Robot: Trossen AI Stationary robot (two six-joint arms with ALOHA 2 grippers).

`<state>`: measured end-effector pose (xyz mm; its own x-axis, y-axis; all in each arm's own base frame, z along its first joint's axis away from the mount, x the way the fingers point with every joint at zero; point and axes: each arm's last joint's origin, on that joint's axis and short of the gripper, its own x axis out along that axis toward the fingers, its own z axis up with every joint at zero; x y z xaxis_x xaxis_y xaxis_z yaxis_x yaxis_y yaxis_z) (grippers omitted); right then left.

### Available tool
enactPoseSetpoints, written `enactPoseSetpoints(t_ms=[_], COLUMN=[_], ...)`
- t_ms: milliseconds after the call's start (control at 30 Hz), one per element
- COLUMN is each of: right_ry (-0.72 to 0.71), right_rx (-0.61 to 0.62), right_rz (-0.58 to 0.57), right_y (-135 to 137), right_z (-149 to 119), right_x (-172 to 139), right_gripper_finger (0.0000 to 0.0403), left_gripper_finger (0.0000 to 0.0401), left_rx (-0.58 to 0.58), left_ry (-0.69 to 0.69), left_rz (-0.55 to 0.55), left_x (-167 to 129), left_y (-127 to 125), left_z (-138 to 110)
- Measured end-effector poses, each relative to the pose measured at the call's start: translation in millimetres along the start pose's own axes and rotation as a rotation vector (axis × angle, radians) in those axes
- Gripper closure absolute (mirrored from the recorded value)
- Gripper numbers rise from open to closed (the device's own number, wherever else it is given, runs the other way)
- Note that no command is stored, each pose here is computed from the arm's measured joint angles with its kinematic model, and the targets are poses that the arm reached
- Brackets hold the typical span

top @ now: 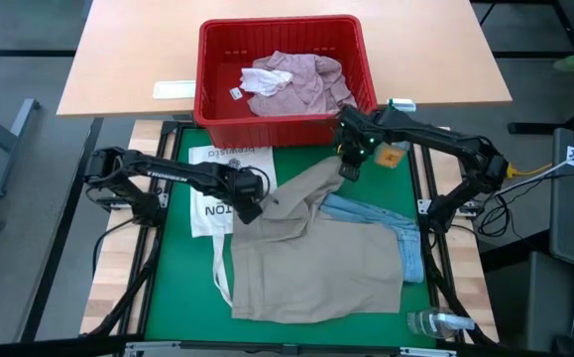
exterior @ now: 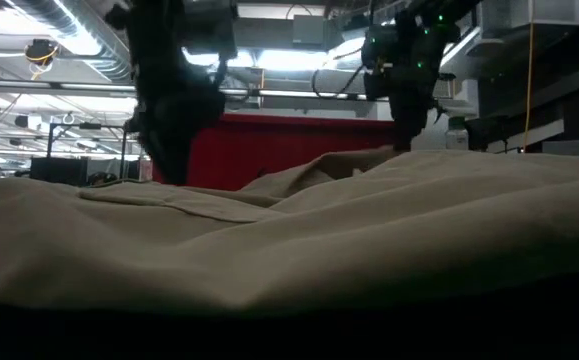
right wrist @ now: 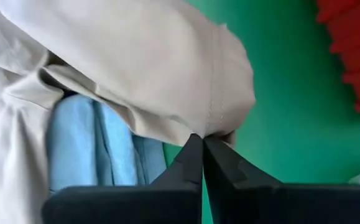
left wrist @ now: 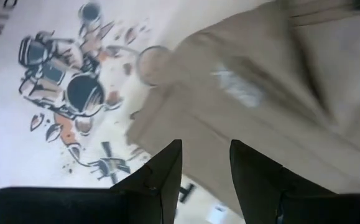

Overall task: Fold laundry
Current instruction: Fold the gray short

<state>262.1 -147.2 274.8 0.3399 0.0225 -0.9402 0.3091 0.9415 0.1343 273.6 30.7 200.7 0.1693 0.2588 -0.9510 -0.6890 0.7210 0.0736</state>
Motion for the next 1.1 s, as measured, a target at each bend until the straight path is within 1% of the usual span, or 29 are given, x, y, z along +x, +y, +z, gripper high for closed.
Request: enactPoseSetpoints(t_ms=[100, 267, 500, 600, 667, 733, 867, 900, 1000, 1100], right_ry=[-0.017, -0.030, 0.017, 0.061, 0.091, 0.123, 0.158, 0.172, 0.222, 0.278], right_rx=[-0.003, -0.006, 0.003, 0.012, 0.018, 0.024, 0.029, 0.031, 0.030, 0.050], right_rz=[-0.003, -0.005, 0.004, 0.011, 0.016, 0.021, 0.009, 0.001, -0.066, -0.178], right_y=[1.6, 4.0, 6.7, 7.9, 8.7, 9.6, 9.9, 9.9, 8.5, 5.9], right_z=[5.5, 10.7, 8.1, 4.4, 1.6, -1.2, -4.2, -5.5, -9.3, -13.5], right_x=[-12.7, -28.8, -40.0, -43.1, -44.9, -46.8, -48.7, -48.9, -49.7, -51.1], right_gripper_finger=[0.0398, 0.0396, 0.0396, 0.0396, 0.0396, 0.0396, 0.0395, 0.0395, 0.0395, 0.0395], left_gripper_finger=[0.0273, 0.0273, 0.0273, 0.0275, 0.0287, 0.0309, 0.0380, 0.0390, 0.0392, 0.0397], left_rx=[-0.019, -0.032, -0.031, -0.028, -0.040, -0.057, -0.074, -0.077, -0.080, -0.077], left_ry=[0.015, 0.019, 0.007, 0.021, 0.032, 0.038, 0.033, 0.033, 0.033, 0.038], left_rz=[0.017, -0.009, -0.002, -0.036, -0.049, -0.044, -0.023, -0.020, -0.002, 0.023], left_x=[15.1, 35.6, 50.9, 56.6, 60.0, 61.7, 62.3, 62.3, 62.4, 62.5], left_y=[11.9, 26.8, 42.5, 47.0, 49.5, 51.5, 52.4, 52.6, 53.4, 54.7], left_z=[-2.4, -4.6, -5.6, -7.8, -10.1, -12.4, -13.2, -13.3, -13.7, -15.0])
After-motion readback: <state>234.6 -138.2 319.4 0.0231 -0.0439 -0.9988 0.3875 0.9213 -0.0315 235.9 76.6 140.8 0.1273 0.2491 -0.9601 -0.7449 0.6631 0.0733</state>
